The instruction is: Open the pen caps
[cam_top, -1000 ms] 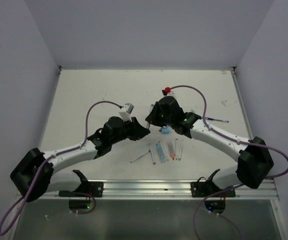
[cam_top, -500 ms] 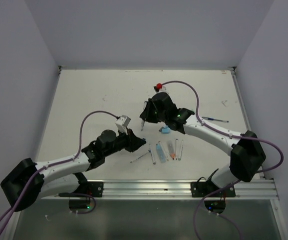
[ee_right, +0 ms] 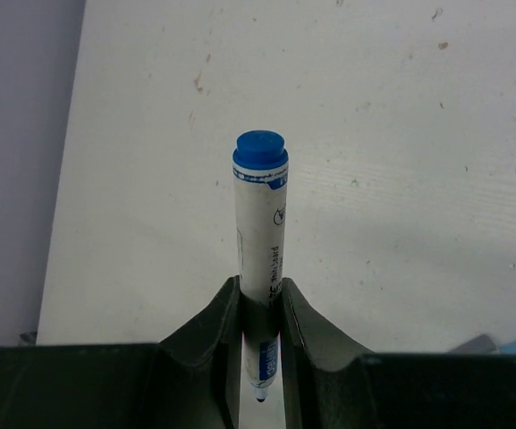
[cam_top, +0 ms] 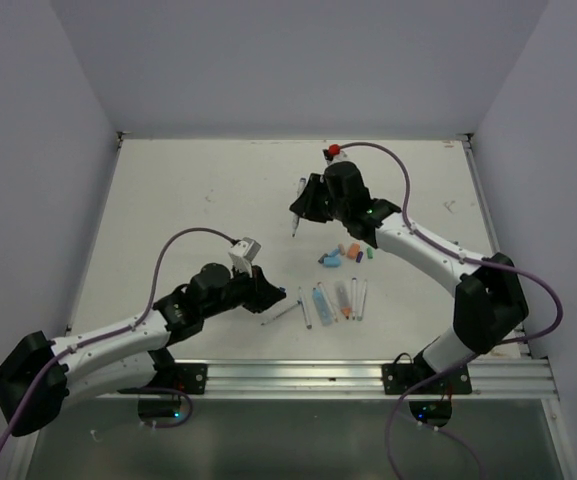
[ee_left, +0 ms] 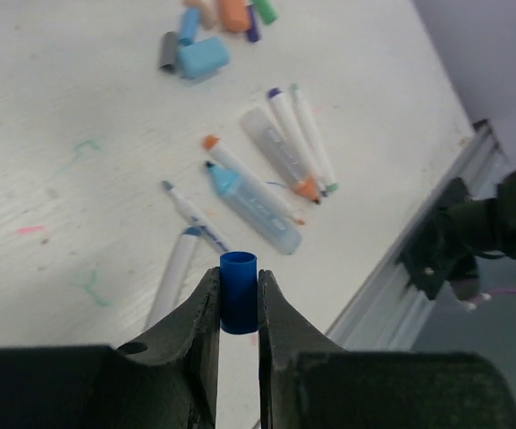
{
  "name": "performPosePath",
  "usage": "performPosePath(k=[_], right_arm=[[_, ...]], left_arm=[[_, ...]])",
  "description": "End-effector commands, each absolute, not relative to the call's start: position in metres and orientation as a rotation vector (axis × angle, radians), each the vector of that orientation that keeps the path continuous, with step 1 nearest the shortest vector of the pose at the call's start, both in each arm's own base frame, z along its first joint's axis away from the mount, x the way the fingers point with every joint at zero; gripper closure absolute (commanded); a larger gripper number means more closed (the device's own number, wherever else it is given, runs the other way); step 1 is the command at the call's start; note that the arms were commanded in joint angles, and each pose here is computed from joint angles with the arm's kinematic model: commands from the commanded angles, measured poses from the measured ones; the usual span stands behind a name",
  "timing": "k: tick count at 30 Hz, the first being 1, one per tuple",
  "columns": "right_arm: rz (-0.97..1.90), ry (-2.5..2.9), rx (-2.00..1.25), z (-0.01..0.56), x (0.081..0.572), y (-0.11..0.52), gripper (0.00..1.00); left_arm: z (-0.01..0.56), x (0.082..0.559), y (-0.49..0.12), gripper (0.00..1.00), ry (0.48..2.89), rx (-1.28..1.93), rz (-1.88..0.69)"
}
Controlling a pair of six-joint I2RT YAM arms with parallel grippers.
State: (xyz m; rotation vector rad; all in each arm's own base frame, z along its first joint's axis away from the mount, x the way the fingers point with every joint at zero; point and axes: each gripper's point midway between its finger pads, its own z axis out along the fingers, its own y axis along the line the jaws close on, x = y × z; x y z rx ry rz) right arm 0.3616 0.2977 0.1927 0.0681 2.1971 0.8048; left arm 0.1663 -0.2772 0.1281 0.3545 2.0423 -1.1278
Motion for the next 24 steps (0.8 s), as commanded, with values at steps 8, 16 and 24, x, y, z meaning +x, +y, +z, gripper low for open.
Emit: performPosePath(k=[8,16,24], right_arm=[[0.54,2.555,-0.06,0.107,0.341,0.285,1.0],[0.527,2.59,-0.091,0.087,0.333,0.289,1.0],[0.473,2.583,-0.094,0.09,0.3,0.268,1.0]], left_arm=[[0.055,0.195,-0.234,1.0,2.343,0.271,-0.631],[0.068,0.209,-0.239,1.0,2.287,0.272,-0.671],[0.101,0.255,-0.264,1.0,2.23,0.289,-0.77]])
